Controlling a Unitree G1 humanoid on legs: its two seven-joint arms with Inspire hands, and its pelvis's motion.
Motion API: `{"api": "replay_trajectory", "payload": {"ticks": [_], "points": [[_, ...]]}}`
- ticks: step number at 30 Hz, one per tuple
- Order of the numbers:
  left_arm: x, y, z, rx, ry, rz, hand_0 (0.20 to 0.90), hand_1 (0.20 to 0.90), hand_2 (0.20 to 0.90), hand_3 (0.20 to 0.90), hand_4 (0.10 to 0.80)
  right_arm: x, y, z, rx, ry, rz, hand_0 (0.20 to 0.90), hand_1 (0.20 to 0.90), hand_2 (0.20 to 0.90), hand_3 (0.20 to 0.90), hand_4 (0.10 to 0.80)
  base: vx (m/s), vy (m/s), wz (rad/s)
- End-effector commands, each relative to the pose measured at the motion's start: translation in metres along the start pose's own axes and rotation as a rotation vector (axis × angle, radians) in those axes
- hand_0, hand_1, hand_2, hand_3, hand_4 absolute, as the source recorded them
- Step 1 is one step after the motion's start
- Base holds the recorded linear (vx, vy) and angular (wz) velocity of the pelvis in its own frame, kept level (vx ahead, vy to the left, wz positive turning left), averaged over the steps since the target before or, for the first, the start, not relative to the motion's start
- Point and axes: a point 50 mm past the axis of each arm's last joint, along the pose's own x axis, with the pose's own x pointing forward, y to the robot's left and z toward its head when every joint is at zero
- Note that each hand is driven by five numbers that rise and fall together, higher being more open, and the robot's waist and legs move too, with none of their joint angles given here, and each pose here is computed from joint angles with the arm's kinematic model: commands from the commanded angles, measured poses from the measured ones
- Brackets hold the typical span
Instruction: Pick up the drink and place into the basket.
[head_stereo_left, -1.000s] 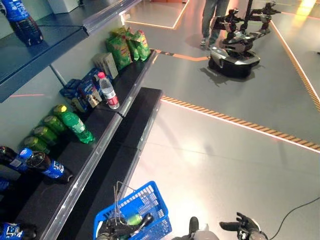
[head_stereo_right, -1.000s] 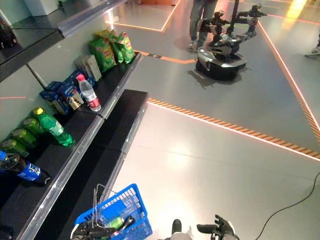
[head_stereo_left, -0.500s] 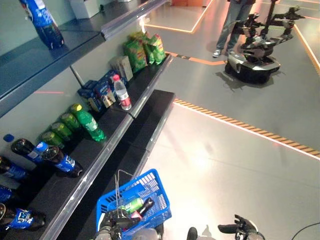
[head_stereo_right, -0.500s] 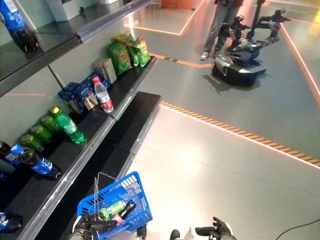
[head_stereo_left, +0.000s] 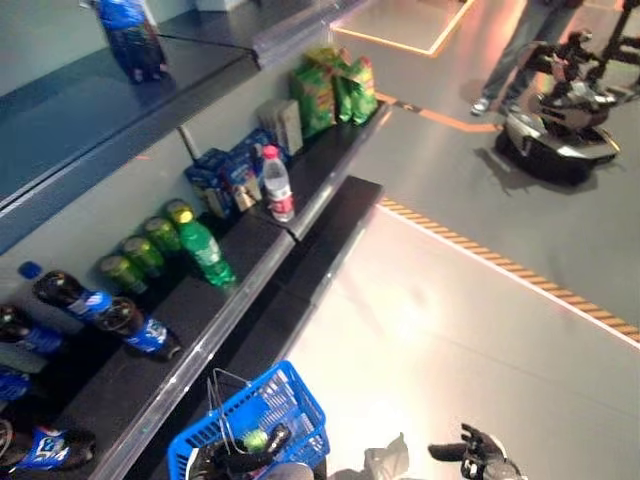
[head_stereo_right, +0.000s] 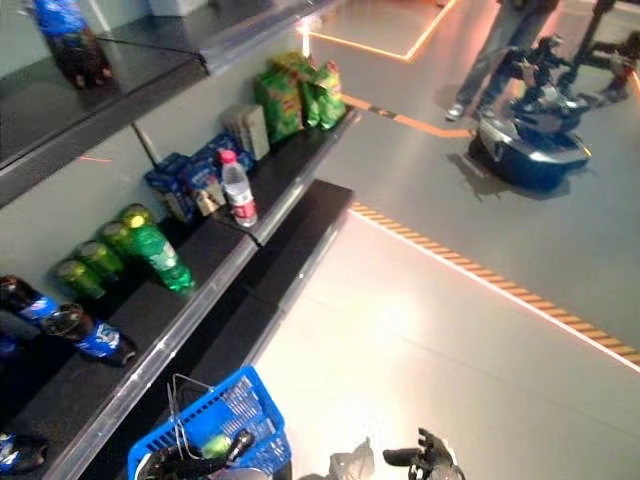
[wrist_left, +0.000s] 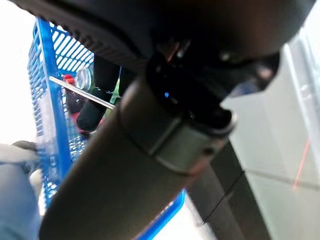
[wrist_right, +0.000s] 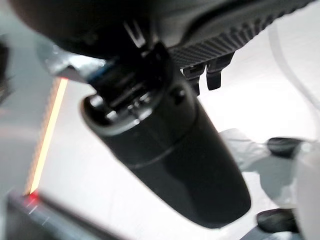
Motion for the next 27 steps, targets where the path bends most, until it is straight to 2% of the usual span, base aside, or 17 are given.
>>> {"api": "replay_trajectory", "payload": {"ticks": [1,11,17,23,27], "points": [[0.007,0.016,0.071,-0.040,-0.318,0.033,0.300,0.300,0.300,0.200,0.100,0.000,-0.026,0.009,0.029,-0.064,-0.085,0.900,0.900,0.900,0.900,0.800,0.174,-0.114,0.66],[0.009,0.019,0.085,-0.036,-0.349,0.032,0.300,0.300,0.300,0.200,0.100,0.001,-0.040,0.005,0.069,-0.005,-0.136,0.900,0.900,0.900,0.900,0.800,0.247,-0.242,1.10],[0.008,0.024,0.066,-0.049,-0.296,0.042,0.300,0.300,0.300,0.200,0.100,0.002,-0.038,0.004,0.004,0.019,-0.111,0.900,0.900,0.900,0.900,0.800,0.235,-0.256,1.10],[0.006,0.018,0.057,-0.006,-0.275,-0.005,0.300,0.300,0.300,0.200,0.100,0.000,-0.043,-0.004,0.015,0.043,-0.124,0.900,0.900,0.900,0.900,0.800,0.068,-0.195,0.82],[0.004,0.014,0.056,-0.015,-0.281,-0.025,0.300,0.300,0.300,0.200,0.100,-0.002,-0.046,-0.008,-0.007,0.048,-0.146,0.900,0.900,0.900,0.900,0.800,-0.065,-0.042,0.78]]}}
